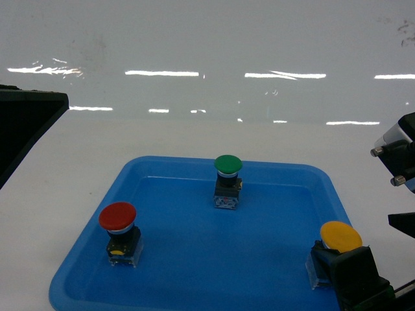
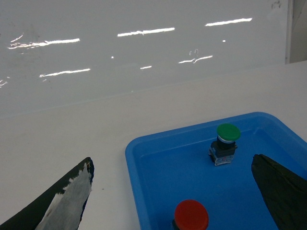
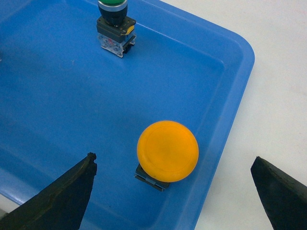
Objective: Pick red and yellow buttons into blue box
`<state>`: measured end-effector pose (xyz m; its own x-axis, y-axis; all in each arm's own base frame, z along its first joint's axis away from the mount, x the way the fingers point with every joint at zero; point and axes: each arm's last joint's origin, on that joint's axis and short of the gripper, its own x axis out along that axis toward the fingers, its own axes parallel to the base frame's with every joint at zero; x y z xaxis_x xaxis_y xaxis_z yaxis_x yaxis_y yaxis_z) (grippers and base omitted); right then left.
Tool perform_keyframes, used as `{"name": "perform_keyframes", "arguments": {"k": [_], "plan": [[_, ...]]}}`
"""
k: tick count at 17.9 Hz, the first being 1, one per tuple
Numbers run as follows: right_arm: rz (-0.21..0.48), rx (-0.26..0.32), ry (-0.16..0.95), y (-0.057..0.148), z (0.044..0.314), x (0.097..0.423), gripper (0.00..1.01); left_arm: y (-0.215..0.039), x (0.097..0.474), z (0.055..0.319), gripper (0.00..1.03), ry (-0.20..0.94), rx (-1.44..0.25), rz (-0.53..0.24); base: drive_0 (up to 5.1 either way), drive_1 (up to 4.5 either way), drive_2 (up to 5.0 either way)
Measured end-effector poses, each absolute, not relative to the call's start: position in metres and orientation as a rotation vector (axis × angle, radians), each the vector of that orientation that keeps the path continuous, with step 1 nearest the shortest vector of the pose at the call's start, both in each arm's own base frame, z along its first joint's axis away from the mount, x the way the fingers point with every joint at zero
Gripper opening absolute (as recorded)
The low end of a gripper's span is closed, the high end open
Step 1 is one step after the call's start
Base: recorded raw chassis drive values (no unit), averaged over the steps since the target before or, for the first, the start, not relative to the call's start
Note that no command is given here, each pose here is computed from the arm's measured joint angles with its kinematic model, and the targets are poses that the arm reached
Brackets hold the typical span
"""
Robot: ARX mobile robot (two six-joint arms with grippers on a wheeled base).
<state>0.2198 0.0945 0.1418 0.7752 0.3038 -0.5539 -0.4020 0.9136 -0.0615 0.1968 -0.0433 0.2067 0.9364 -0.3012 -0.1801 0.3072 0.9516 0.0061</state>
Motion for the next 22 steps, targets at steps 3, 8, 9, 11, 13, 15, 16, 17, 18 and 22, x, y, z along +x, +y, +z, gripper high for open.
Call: {"name": "perform_keyframes", "arguments": {"k": [3,8,9,11,13,15,16,17,18,22], "plan": [[0.386,-0.190,0.573,0.095,0.135,0.223,0.98,-0.043,0.197,0.207,0.98,0.179,0.034,-0.311,0.0,0.00,0.0],[0.395,-0.226,0.594,0.102,0.129,0.225,0.98,-0.043,0.197,0.207,0.98,0.179,0.034,-0.311,0.0,0.00,0.0],[0.390,-0.227,0.585,0.103,0.132,0.226,0.98,-0.043,0.197,0.207,0.98,0.179,0.034,-0.311,0.0,0.00,0.0],[0.380,-0.231,0.582,0.105,0.135,0.229,0.98,-0.043,0.197,0.207,0.98,0.179,0.034,-0.311,0.0,0.00,0.0],[0.368,-0.228,0.583,0.105,0.138,0.233,0.98,-0.043,0.197,0.207,0.98,0.179,0.034,-0.311,0.0,0.00,0.0],[0.361,-0.221,0.601,0.102,0.137,0.233,0.98,-0.043,0.197,0.207,0.98,0.179,0.034,-0.311,0.0,0.00,0.0],[0.343,-0.228,0.629,0.099,0.133,0.233,0.98,-0.043,0.197,0.207,0.98,0.179,0.034,-0.311,0.0,0.00,0.0],[0.341,-0.229,0.643,0.099,0.132,0.233,0.98,-0.043,0.197,0.207,0.98,0.179,0.034,-0.311,0.0,0.00,0.0],[0.331,-0.225,0.650,0.099,0.131,0.233,0.98,-0.043,0.197,0.207,0.98,0.179,0.034,-0.311,0.0,0.00,0.0],[0.326,-0.245,0.656,0.102,0.138,0.229,0.98,-0.043,0.197,0.207,0.98,0.179,0.034,-0.311,0.0,0.00,0.0]]}}
